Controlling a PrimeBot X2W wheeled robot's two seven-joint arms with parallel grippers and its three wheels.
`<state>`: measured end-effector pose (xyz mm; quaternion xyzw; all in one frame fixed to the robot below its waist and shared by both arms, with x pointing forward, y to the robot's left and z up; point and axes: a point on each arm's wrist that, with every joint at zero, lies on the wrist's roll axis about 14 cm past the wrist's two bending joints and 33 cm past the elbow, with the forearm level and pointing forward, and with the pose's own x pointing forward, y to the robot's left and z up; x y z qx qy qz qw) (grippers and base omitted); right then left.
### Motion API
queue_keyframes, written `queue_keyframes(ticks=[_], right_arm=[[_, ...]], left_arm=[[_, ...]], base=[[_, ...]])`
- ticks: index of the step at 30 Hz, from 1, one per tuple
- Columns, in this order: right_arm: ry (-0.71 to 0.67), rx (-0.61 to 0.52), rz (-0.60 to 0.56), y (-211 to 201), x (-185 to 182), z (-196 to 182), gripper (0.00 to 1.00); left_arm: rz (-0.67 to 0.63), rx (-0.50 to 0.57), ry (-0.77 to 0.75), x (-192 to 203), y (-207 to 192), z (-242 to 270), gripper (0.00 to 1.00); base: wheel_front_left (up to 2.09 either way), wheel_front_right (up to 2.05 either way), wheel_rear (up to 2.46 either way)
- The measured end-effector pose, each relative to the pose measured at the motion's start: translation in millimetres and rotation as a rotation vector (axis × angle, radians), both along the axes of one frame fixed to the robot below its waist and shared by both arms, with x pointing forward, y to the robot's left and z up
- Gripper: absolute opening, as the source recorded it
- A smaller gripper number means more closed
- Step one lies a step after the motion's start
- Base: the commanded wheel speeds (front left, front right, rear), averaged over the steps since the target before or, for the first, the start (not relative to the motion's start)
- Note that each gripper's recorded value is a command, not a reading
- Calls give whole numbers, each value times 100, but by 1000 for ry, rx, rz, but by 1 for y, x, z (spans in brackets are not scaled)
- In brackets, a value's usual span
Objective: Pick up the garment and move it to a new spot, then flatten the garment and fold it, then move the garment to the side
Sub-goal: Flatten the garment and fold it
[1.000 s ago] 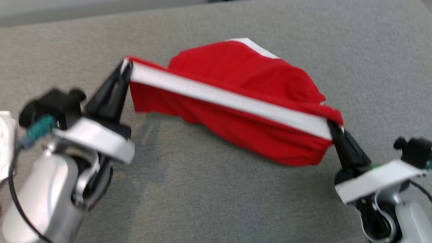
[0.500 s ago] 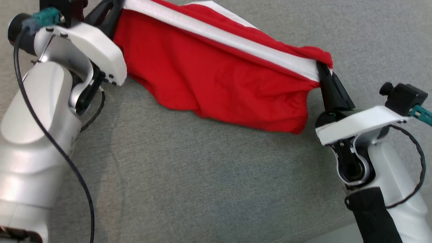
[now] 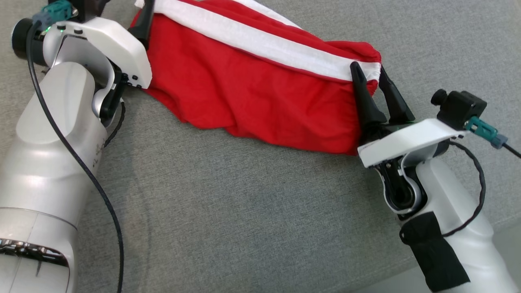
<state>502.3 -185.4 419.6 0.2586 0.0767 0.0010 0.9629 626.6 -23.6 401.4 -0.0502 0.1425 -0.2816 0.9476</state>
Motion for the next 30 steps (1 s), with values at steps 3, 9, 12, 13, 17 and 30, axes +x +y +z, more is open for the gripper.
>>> queue_keyframes(ticks=[3, 9, 12, 13, 17, 30], right_arm=[[-9, -43, 11, -1, -8, 0, 100], [-128, -239, 6, -17, -23, 33, 100], [-174, -297, 6, -15, -30, 47, 100], [-188, -314, 4, -15, -31, 51, 100], [-211, -361, 9, -12, -36, 58, 100], [-218, -412, 5, -9, -64, 67, 100]], left_arm=[[45, -11, -49, 0, 9, 7, 100], [148, -37, -155, -23, 48, 23, 100], [209, -57, -224, -35, 72, 42, 100], [228, -59, -249, -41, 81, 49, 100], [284, -55, -303, -61, 105, 64, 100], [454, -28, -397, -140, 168, 107, 100]], base=[[0, 0, 0], [0, 0, 0], [0, 0, 0], [0, 0, 0], [0, 0, 0], [0, 0, 0]])
